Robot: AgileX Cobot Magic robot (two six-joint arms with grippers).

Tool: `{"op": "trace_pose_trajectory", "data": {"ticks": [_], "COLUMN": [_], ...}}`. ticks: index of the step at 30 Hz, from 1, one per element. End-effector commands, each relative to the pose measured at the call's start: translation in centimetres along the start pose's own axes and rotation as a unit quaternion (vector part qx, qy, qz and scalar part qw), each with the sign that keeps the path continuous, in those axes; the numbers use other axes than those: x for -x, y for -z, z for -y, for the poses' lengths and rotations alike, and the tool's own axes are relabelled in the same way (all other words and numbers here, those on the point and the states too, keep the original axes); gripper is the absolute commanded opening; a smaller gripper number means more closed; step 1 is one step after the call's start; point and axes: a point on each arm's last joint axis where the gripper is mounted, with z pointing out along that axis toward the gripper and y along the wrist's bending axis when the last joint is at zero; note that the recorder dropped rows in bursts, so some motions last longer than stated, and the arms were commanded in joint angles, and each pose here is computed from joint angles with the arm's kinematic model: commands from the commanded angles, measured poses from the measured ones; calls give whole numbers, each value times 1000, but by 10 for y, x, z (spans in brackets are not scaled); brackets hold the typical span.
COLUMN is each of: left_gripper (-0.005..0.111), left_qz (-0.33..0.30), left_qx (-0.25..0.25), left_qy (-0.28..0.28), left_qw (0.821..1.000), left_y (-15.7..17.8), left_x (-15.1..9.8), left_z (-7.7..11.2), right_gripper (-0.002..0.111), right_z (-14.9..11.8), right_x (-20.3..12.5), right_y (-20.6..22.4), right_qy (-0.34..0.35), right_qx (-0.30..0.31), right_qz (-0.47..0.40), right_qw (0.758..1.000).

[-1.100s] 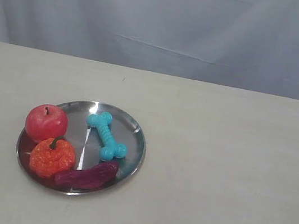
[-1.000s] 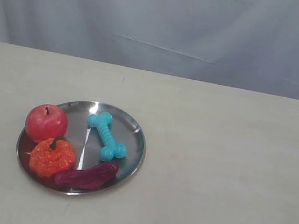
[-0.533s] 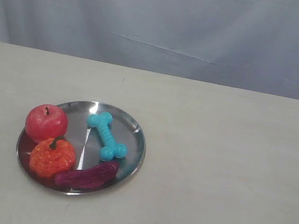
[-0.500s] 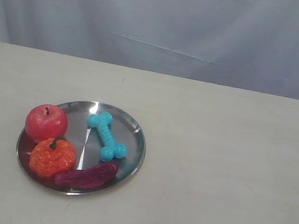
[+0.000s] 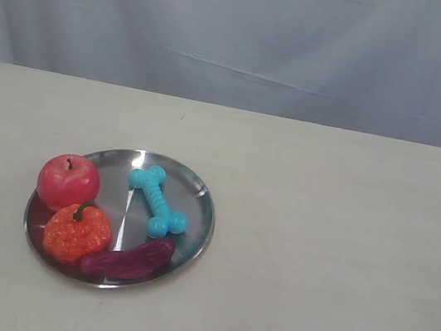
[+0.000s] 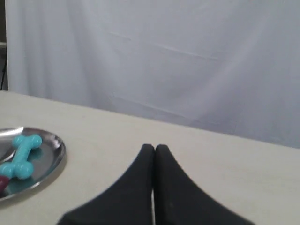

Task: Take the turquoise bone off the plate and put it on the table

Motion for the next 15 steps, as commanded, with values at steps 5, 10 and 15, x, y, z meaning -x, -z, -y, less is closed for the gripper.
{"op": "trace_pose_trajectory", "data": {"ticks": [5, 10, 15], "left_gripper": [0, 0, 0], "left_qz": [1, 1, 1], "left_qx": [-4, -4, -4], "left_qy": [2, 2, 2], "left_qw": [1000, 1000, 1000], "left_y": [0, 0, 0], "left_x": [0, 0, 0], "left_z": [0, 0, 0], "right_gripper": [0, 0, 0], "right_z": [4, 1, -2], "right_x": [21, 26, 53], "right_y": [3, 3, -2], "right_qy": [-161, -171, -131], "right_qx": [-4, 6, 17], "right_qz": [124, 36, -69], "right_qw": [979, 985, 989]}}
